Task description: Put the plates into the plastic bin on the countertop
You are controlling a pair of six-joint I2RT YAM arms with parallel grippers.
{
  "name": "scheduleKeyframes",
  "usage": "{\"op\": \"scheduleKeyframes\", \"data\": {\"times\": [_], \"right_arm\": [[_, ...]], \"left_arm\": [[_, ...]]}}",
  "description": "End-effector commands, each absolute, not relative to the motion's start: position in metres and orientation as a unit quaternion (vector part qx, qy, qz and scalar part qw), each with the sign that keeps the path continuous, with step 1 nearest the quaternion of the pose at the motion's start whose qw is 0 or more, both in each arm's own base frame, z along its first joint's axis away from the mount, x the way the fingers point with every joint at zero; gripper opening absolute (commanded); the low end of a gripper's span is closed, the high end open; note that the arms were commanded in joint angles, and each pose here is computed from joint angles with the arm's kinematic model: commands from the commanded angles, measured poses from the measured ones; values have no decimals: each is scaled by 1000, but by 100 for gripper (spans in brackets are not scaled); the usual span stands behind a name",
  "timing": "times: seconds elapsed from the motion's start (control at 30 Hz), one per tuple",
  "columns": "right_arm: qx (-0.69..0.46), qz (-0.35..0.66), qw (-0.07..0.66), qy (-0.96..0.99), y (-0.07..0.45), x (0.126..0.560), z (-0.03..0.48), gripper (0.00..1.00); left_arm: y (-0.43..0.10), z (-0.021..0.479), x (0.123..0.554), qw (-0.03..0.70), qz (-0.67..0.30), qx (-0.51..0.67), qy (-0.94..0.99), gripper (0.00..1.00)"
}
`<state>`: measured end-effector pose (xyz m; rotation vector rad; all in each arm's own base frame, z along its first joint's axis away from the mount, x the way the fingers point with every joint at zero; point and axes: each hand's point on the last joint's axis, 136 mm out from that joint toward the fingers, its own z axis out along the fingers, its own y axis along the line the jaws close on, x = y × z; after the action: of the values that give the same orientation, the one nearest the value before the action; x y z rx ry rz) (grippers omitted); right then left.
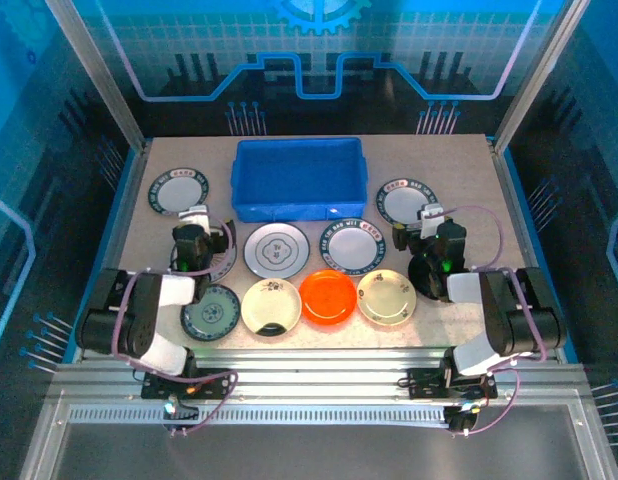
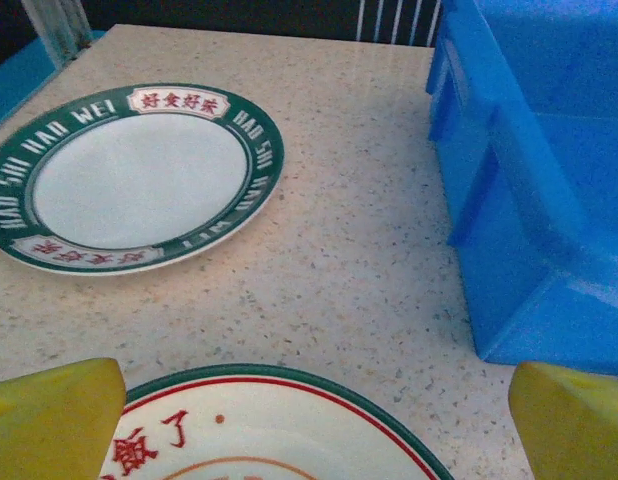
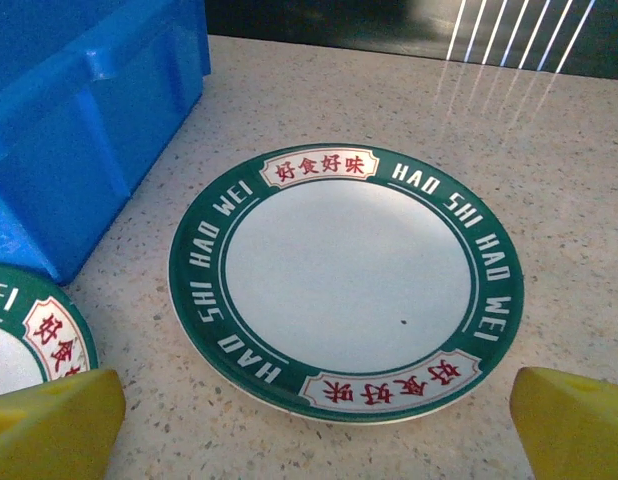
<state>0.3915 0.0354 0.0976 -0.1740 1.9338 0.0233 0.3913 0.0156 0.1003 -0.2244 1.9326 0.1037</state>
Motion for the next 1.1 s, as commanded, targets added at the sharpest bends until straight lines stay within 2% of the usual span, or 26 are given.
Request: {"op": "scheduleKeyframes", "data": {"times": [0.0, 0.1, 0.17, 0.33, 0.47, 0.77, 1.07], "right_arm": [[-92, -44, 589, 802, 43, 389, 135, 100], [-74, -82, 576, 810, 47, 388, 165, 100], [-25, -68, 552, 831, 45, 388, 186, 100], [-2, 23, 537, 843, 84, 385, 233, 100], [-25, 110, 504, 856, 137, 381, 254, 100], [-73, 205, 376, 901, 221, 367, 236, 100], [-60, 279, 335, 898, 244, 378, 215, 95]], "left_arm": [[37, 144, 395, 560, 107, -136, 810, 99], [34, 166, 400, 558, 82, -160, 810, 99], [27, 177, 404, 546, 47, -176, 818, 99], [22, 199, 415, 497, 7, -230, 837, 99], [17, 204, 421, 481, -81, -246, 838, 99], [99, 180, 415, 436, -222, -414, 768, 87], [157, 119, 425, 392, -276, -507, 716, 76]]}}
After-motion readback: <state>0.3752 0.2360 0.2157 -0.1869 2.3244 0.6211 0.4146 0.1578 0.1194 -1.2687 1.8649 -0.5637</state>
